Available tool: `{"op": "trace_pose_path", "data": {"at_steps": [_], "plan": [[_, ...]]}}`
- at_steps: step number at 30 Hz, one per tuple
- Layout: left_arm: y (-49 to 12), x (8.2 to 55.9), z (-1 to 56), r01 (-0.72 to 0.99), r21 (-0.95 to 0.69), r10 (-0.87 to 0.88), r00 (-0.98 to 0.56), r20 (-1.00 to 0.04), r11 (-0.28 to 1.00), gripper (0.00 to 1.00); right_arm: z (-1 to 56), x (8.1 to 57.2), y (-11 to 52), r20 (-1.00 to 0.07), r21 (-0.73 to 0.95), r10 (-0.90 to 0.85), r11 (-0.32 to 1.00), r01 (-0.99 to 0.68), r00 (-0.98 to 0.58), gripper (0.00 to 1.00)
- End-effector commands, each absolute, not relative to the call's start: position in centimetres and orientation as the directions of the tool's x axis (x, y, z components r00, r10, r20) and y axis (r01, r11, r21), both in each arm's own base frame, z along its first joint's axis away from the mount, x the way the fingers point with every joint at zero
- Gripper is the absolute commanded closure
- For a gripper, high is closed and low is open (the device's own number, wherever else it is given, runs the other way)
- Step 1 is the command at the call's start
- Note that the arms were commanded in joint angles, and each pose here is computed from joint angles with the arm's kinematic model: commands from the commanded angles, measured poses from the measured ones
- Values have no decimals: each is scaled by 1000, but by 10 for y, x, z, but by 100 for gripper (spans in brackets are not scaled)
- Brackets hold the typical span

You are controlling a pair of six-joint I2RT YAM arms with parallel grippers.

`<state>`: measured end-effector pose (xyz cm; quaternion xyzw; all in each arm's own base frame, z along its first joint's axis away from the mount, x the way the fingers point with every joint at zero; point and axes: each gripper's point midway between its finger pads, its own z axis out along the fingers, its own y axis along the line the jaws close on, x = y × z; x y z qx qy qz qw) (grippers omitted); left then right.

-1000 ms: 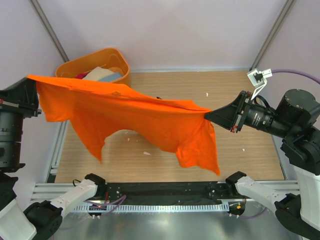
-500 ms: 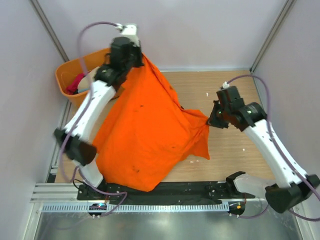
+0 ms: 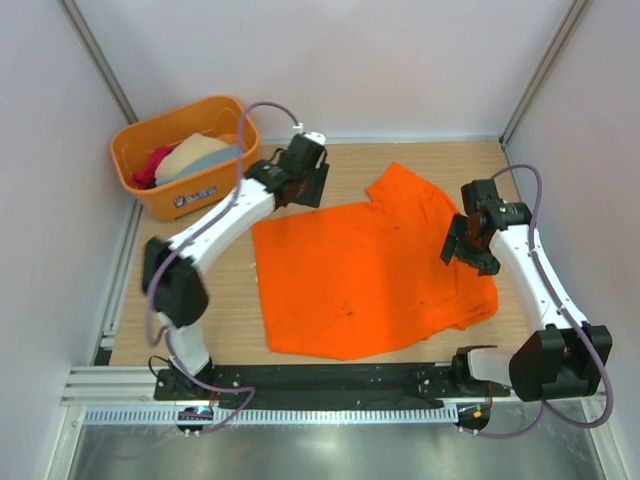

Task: Fold and stack the t-shirts
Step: Flatten the tshirt out

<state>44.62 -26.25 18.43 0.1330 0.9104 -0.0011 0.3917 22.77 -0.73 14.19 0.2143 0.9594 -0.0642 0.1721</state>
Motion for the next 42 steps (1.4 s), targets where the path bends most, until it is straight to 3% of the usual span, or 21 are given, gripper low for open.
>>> {"op": "trace_pose_path", "data": {"at_steps": [1, 4, 6, 9, 14, 19, 27, 34, 35, 38, 42], "plan": [[-203, 372, 246, 196, 50, 166, -641, -749, 979, 34, 159, 242, 7, -421, -20, 276, 950, 313, -864, 23], [-191, 300, 197, 238, -83, 130, -754, -644, 968, 37, 141, 257, 38, -407, -7, 199, 975, 220, -891, 22], [-179, 267, 154, 221, -92, 133, -819, -558, 971, 38, 117, 264, 58, -337, 45, 218, 975, 216, -916, 22], [-182, 247, 139, 213, -158, 106, -856, -506, 964, 41, 90, 288, 78, -304, 112, 270, 962, 247, -914, 23], [-209, 258, 103, 192, -216, 71, -881, -467, 957, 48, 64, 322, 85, -306, 81, 248, 969, 235, -919, 23], [-205, 276, 63, 141, -94, 90, -907, -412, 986, 53, 46, 337, 86, -289, 18, 186, 982, 189, -939, 24], [-197, 306, 10, 72, 57, 87, -938, -336, 996, 54, 13, 341, 120, -265, 66, 192, 981, 181, -945, 25], [-158, 385, 10, -5, 134, 45, -930, -366, 991, 59, 7, 399, 147, -291, 121, 186, 980, 156, -939, 25], [-153, 394, 19, -7, 167, 58, -923, -381, 986, 59, 22, 427, 152, -343, 121, 170, 983, 136, -924, 25], [-144, 415, 69, -28, 215, 76, -885, -460, 976, 53, 59, 455, 149, -401, 85, 137, 990, 112, -906, 25], [-138, 392, 124, -48, 157, 40, -859, -511, 986, 40, 87, 432, 133, -376, 118, 174, 983, 139, -910, 20]]}}
